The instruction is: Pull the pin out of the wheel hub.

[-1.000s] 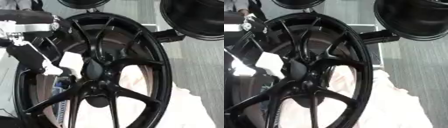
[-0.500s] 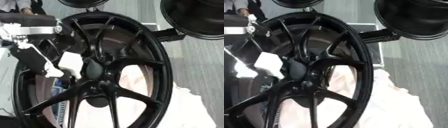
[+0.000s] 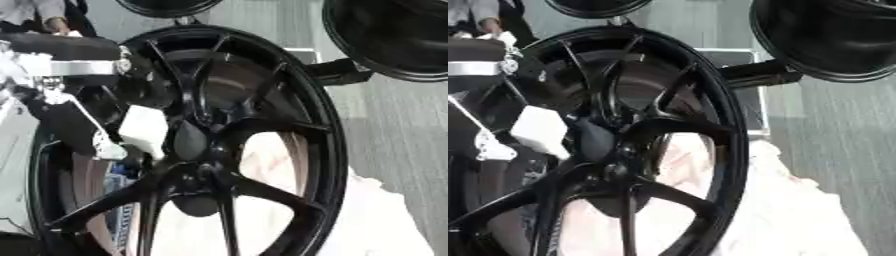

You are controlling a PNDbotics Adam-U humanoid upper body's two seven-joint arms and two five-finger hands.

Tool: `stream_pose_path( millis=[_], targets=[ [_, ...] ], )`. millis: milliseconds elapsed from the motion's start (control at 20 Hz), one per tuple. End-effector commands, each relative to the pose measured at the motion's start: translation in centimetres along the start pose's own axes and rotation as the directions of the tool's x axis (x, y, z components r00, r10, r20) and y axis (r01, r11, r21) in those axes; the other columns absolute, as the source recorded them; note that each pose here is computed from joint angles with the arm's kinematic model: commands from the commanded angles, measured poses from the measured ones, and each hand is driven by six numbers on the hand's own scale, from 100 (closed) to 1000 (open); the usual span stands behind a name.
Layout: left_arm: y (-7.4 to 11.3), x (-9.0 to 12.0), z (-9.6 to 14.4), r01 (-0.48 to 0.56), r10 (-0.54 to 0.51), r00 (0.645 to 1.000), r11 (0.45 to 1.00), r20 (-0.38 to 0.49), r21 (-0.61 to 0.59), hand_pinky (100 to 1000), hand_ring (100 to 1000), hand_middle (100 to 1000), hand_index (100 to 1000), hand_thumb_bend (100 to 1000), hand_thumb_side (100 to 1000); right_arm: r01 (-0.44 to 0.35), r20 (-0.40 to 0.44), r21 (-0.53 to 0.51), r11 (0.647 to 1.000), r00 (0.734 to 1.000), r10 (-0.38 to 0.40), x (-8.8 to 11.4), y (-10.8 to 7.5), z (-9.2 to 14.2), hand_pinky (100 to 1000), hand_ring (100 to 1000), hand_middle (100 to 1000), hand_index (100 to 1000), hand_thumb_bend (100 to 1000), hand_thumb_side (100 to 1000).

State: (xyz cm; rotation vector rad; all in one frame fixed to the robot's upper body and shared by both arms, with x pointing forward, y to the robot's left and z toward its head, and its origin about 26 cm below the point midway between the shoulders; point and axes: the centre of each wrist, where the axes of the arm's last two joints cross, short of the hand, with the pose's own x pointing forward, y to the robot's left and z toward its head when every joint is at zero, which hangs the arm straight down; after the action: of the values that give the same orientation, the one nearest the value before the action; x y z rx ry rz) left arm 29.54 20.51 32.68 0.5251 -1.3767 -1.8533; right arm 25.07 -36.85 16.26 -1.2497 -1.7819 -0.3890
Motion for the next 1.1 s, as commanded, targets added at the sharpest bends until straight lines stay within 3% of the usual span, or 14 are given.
stream_pose_path(
  millis=[50, 700, 1100],
  targets=[
    [0.38, 0.17, 0.45, 0.013, -0.013, 1.0, 1.0, -0.011, -0.003, 723, 616, 597, 769, 479, 166, -0.008, -0.001, -0.036, 0.999, 1.0, 0.008, 0.4, -0.18, -0.4, 628, 682, 604, 650, 100, 470],
    [0.12, -0.05, 0.45, 0.026, -0.028, 0.999, 0.998, -0.039, -0.051, 655, 536, 496, 692, 461, 100, -0.002, -0.008, -0.045, 0.999, 1.0, 0.001, 0.26, -0.22, -0.29, 629, 683, 605, 650, 100, 470],
    [0.4, -0.02, 0.59, -0.021, 0.024, 0.999, 0.998, -0.048, 0.051, 589, 428, 351, 571, 398, 100, 0.0, -0.022, -0.056, 0.998, 1.0, -0.001, 0.06, -0.29, -0.14, 628, 684, 605, 650, 100, 470]
  ],
)
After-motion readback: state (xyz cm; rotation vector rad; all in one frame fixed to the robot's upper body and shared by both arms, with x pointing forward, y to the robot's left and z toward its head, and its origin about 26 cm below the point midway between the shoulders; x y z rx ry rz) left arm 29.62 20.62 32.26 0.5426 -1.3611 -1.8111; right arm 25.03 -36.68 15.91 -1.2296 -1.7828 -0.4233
